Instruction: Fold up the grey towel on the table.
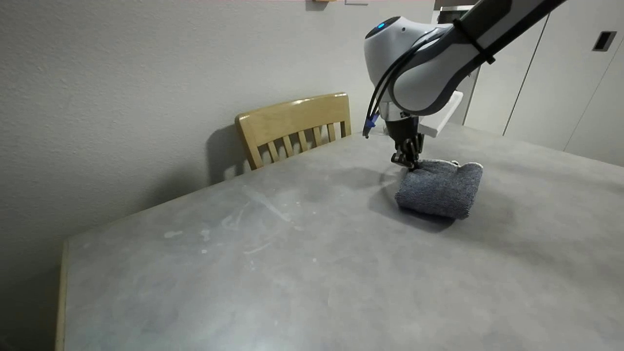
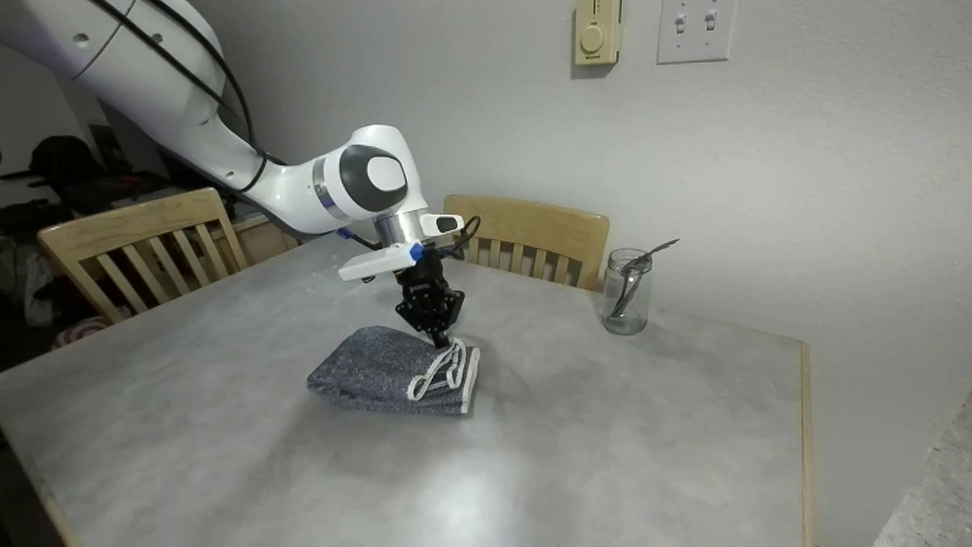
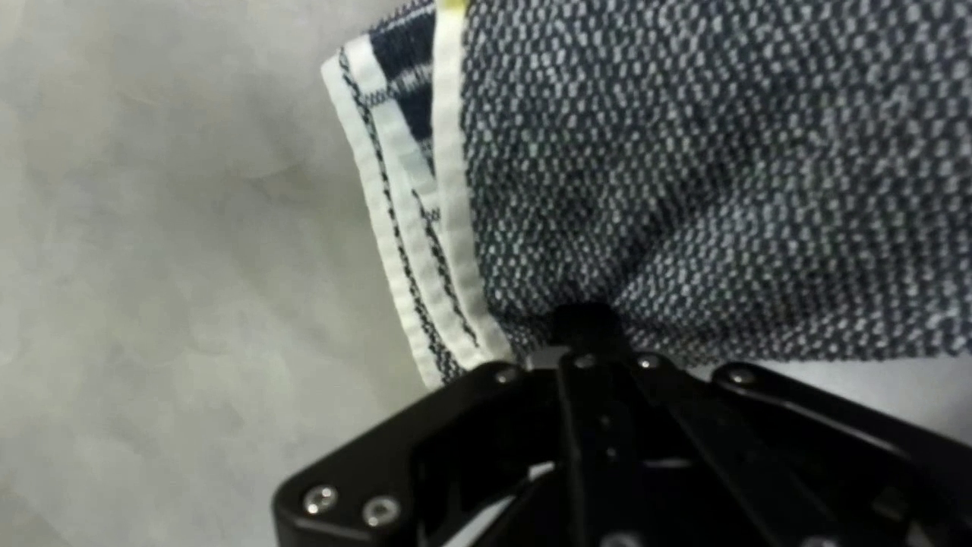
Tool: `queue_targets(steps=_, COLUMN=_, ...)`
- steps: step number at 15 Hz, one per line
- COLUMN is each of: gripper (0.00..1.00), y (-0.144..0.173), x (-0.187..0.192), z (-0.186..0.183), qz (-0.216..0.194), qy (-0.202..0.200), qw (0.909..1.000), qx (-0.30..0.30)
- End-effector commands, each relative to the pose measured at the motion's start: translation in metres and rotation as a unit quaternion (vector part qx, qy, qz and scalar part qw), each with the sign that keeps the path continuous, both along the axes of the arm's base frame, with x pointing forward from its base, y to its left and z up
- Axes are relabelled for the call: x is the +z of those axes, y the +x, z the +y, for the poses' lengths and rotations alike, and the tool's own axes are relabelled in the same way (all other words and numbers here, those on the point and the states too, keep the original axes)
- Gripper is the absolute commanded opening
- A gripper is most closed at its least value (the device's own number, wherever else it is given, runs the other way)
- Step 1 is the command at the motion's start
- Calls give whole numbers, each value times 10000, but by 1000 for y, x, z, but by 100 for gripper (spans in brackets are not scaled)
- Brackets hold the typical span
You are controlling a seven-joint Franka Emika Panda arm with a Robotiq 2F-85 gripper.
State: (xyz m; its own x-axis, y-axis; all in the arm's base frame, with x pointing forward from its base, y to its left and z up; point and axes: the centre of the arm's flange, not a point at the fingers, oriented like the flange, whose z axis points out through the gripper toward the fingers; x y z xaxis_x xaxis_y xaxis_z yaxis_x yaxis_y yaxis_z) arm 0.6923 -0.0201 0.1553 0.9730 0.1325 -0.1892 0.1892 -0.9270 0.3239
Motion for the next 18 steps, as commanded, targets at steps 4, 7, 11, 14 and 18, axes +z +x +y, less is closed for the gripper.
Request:
queue_targets(steps=4, gripper=0, y=15, x=1, z=-13, qz=0, qy=196, qw=9998, qx=-97)
queue_targets(steps=7, gripper=0, y=10, x=20, z=-6, qz=-110, qy=134, qw=9998, qx=-108)
queue_targets(steps=11, gripper=0, y=-2, x=64, z=9, qz=-310, qy=-17, qw=9995, qx=28)
queue_targets(steps=14, gripper=0, y=-11, x=102, z=19, qz=-454, qy=-16, qw=9989, qx=123)
queue_targets(steps=18, gripper=0, y=-19, x=137, z=28, qz=-559, qy=68, qw=9981, qx=238)
